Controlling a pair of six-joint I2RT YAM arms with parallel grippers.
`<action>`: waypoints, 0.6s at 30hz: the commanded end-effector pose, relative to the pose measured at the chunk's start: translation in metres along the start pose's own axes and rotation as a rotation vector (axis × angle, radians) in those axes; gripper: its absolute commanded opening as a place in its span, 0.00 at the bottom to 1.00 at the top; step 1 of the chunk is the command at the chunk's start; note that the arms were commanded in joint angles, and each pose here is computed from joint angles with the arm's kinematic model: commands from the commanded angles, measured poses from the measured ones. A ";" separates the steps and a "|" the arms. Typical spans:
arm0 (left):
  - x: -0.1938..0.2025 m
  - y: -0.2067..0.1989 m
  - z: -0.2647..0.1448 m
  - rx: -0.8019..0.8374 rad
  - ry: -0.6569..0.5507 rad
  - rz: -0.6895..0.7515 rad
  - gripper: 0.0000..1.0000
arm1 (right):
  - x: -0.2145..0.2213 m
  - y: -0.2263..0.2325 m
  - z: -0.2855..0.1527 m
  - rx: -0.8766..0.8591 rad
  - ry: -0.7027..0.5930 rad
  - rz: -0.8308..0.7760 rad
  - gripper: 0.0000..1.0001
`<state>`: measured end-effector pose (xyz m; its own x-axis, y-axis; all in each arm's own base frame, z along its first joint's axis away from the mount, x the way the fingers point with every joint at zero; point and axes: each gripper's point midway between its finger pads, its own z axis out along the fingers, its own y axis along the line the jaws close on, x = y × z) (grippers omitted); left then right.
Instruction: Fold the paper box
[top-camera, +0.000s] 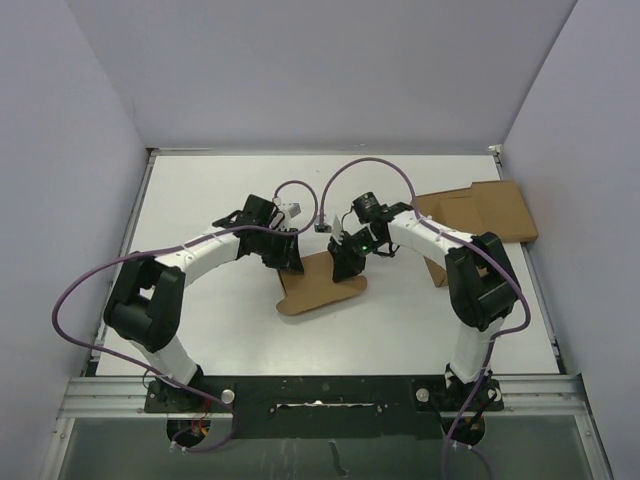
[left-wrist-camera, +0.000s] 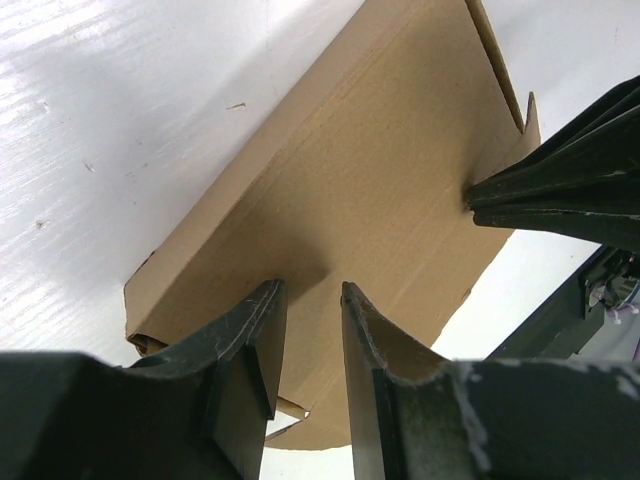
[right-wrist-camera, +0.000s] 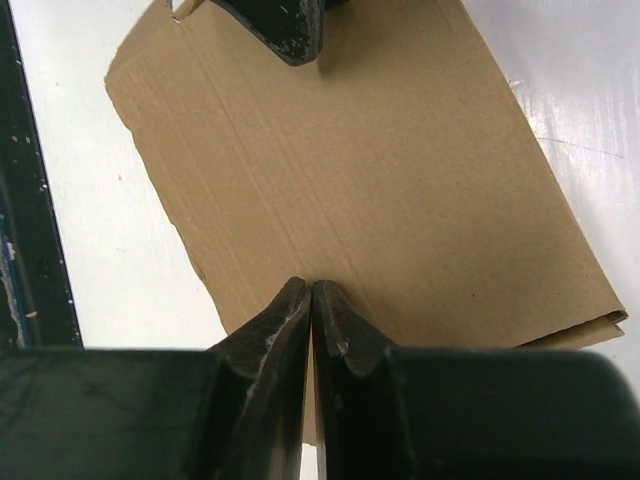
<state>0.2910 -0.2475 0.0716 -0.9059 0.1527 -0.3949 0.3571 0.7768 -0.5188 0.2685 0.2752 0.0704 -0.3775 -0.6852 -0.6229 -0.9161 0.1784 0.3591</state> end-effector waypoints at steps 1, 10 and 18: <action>-0.028 -0.021 -0.017 0.059 -0.108 0.085 0.28 | -0.022 0.009 -0.014 -0.039 -0.102 -0.049 0.10; -0.065 -0.042 -0.078 0.080 -0.420 0.236 0.40 | -0.041 0.014 -0.060 -0.086 -0.324 0.017 0.33; -0.050 -0.025 -0.102 0.033 -0.673 0.210 0.93 | -0.026 -0.027 -0.066 -0.004 -0.386 0.246 0.58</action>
<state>0.3010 -0.2254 0.1780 -0.5882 0.0004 -0.8087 0.5543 0.7284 -0.4028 0.2991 0.2353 0.1135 -0.5672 -0.3867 -0.7272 -0.8234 0.2832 0.4917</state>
